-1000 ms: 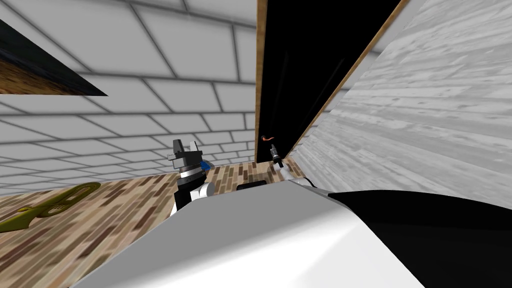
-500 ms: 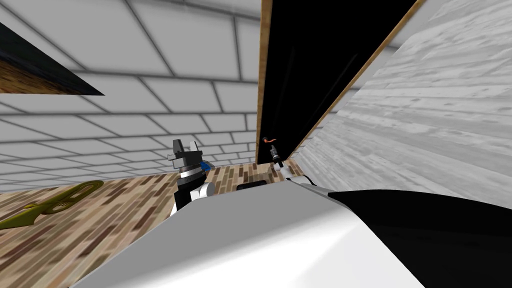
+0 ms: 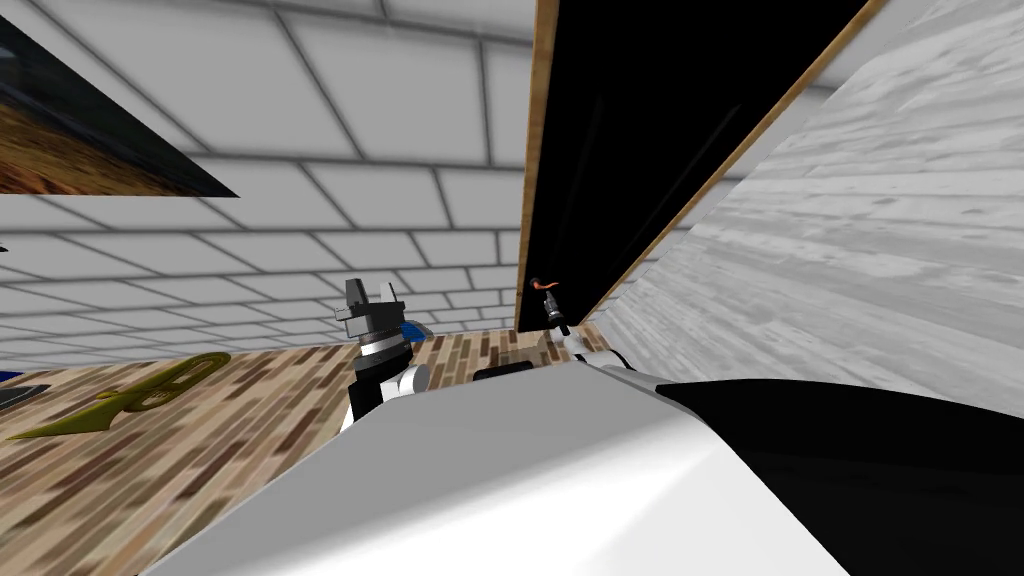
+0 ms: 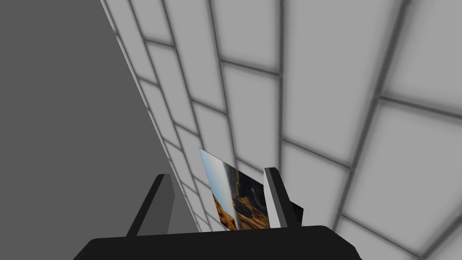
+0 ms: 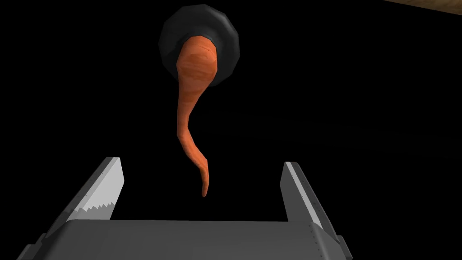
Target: Pull the door open
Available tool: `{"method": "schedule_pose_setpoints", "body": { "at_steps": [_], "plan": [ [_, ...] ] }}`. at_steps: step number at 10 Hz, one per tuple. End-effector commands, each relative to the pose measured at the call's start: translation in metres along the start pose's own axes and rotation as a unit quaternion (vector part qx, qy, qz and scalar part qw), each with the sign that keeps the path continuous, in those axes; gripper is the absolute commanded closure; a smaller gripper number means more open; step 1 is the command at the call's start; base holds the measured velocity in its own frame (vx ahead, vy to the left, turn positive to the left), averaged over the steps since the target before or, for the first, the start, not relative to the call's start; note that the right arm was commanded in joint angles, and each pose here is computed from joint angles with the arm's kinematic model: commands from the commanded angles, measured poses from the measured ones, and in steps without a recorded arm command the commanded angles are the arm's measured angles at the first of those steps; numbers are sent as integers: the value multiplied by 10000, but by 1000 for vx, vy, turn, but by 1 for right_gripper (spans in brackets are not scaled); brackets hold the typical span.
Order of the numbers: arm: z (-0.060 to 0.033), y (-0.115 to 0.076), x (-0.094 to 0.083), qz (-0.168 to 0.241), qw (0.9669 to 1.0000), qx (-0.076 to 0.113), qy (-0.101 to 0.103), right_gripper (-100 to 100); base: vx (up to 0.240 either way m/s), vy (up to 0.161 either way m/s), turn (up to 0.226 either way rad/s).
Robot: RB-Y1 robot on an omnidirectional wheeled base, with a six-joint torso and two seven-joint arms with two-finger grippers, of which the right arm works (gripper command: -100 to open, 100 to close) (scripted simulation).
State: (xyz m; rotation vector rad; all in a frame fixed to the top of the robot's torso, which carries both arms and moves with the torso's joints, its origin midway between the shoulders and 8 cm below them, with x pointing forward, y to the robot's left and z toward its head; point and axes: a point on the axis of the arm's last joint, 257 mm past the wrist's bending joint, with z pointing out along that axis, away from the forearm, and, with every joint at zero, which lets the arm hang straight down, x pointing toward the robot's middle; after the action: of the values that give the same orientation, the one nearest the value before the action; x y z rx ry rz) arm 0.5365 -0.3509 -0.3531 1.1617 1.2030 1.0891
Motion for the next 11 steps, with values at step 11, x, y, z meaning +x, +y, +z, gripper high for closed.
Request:
{"method": "schedule_pose_setpoints", "body": {
  "at_steps": [11],
  "plan": [
    [-442, -126, -1094, -5, 9982, 52, -599, -100, 125, 20, 108]
  ]
}}
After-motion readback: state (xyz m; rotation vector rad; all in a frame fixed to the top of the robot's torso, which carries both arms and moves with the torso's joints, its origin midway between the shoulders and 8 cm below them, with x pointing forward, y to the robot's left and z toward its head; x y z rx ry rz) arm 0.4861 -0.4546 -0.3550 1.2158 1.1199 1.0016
